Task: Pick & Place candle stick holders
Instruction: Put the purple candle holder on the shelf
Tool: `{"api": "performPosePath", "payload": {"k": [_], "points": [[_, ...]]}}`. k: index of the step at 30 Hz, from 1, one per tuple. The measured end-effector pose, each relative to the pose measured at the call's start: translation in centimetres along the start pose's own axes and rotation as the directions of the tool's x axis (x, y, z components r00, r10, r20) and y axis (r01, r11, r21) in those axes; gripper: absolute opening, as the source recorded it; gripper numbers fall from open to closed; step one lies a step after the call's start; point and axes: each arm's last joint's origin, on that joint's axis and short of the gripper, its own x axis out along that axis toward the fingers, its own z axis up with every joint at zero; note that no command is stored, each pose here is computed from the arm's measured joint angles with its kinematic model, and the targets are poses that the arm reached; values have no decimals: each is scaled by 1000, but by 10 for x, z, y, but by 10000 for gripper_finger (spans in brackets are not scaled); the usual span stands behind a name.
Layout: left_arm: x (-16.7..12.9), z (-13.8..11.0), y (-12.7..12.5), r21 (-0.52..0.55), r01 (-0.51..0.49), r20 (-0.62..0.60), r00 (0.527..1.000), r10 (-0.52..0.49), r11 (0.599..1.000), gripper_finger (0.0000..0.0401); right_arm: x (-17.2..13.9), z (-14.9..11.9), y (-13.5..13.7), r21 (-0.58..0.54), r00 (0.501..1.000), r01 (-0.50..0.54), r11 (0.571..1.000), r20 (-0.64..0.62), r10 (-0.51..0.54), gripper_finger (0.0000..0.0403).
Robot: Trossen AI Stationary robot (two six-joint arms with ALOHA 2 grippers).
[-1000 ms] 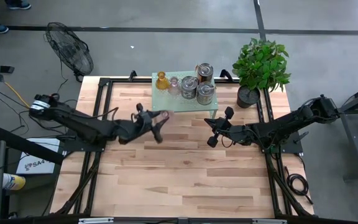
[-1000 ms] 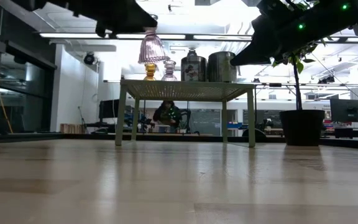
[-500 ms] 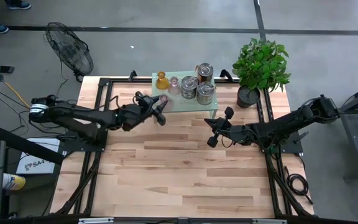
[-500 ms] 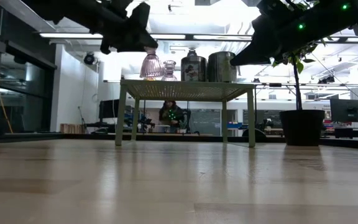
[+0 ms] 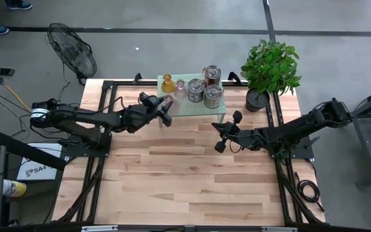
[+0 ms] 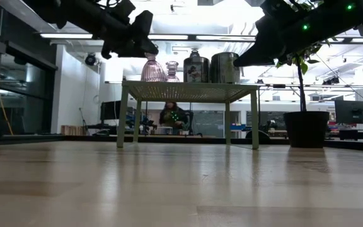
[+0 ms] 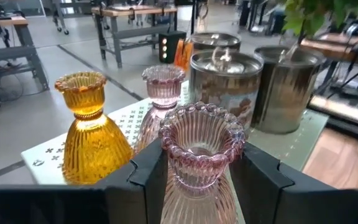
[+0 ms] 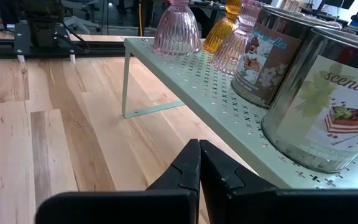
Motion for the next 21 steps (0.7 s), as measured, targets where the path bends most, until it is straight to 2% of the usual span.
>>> {"api": "performPosePath", "payload": {"k": [5, 11, 17, 21], "points": [[4, 12, 0, 30, -31, -57, 998, 33, 999, 148, 0, 0, 0, 0, 1000, 0, 1000, 0, 0, 0], [12, 29, 4, 9, -30, -122, 992, 30, 1000, 148, 0, 0, 0, 1, 1000, 0, 1000, 0, 0, 0], [20, 25, 20, -52, -72, -198, 978, 61, 996, 148, 0, 0, 0, 2, 1000, 0, 1000, 0, 0, 0], [27, 24, 24, -78, -66, -211, 976, 48, 995, 148, 0, 0, 0, 0, 1000, 0, 1000, 0, 0, 0]]}}
